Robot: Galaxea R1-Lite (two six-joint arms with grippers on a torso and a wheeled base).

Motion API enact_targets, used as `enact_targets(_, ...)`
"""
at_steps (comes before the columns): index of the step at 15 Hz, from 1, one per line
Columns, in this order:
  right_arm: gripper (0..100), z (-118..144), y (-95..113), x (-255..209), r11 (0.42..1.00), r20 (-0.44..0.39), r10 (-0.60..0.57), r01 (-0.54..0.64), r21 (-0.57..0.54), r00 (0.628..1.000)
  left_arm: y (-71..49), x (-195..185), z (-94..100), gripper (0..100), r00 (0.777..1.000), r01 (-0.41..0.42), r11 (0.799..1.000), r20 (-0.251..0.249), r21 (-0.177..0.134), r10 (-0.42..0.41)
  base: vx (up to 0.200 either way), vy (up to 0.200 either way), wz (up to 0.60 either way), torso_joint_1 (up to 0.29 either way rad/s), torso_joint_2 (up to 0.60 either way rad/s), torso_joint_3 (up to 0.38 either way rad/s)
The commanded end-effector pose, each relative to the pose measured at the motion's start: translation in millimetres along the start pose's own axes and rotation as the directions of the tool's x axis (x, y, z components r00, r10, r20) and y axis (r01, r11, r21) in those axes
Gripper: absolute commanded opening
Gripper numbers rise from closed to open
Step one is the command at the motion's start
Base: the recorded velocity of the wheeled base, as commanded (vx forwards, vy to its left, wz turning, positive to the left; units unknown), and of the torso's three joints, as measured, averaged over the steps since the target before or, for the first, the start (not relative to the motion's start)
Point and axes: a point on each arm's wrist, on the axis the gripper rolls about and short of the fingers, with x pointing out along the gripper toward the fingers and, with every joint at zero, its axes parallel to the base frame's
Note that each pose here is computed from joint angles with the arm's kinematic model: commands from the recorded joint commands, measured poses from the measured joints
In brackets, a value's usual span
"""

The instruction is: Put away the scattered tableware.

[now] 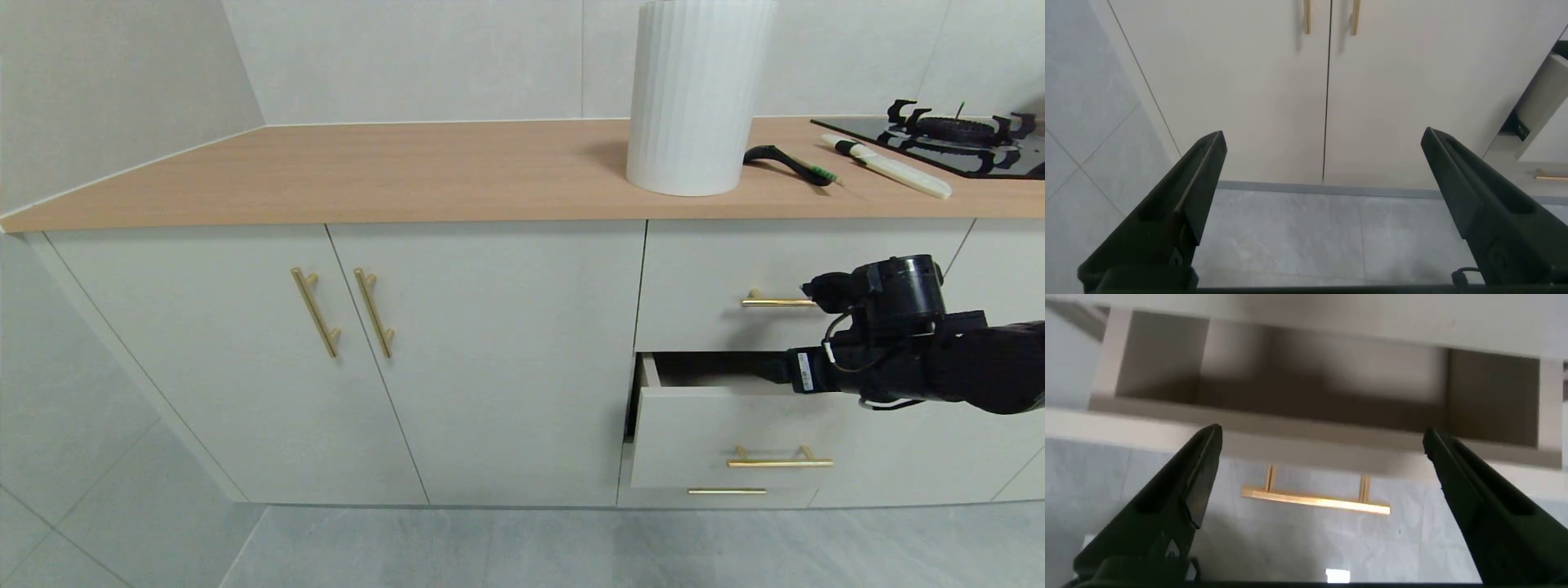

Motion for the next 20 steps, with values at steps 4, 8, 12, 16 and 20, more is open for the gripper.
enact_targets(4, 100, -14, 10, 15, 1.000, -0.044, 0.018, -0.019, -0.021, 0.999, 0.0, 0, 0.0, 100, 1.000, -0.001, 1.000, -0.001, 0.000, 0.001, 0.000, 0.000, 0.00, 0.000, 0.00, 0.000)
enact_targets(8, 100, -20, 15, 30, 0.999, -0.038, -0.028, 0.027, -0.030, 0.999, 0.0, 0, 0.0, 100, 1.000, -0.001, 1.000, -0.001, 0.000, 0.001, 0.000, 0.000, 0.00, 0.000, 0.00, 0.000)
enact_targets(12, 100, -19, 15, 26, 0.999, -0.033, -0.036, 0.035, -0.031, 0.999, 0.0, 0, 0.0, 100, 1.000, -0.002, 1.000, -0.001, -0.001, 0.002, 0.000, 0.000, 0.00, 0.000, 0.00, 0.000)
enact_targets(16, 100, -17, 13, 13, 0.999, -0.071, -0.034, 0.032, -0.038, 0.997, 0.0, 0, 0.0, 100, 1.000, -0.001, 1.000, -0.001, 0.000, 0.001, 0.000, 0.000, 0.00, 0.000, 0.00, 0.000)
enact_targets(20, 100, -9, 12, -8, 0.999, -0.092, -0.028, 0.025, -0.042, 0.995, 0.0, 0, 0.0, 100, 1.000, -0.001, 1.000, -0.001, -0.001, 0.001, 0.000, 0.000, 0.00, 0.000, 0.00, 0.000)
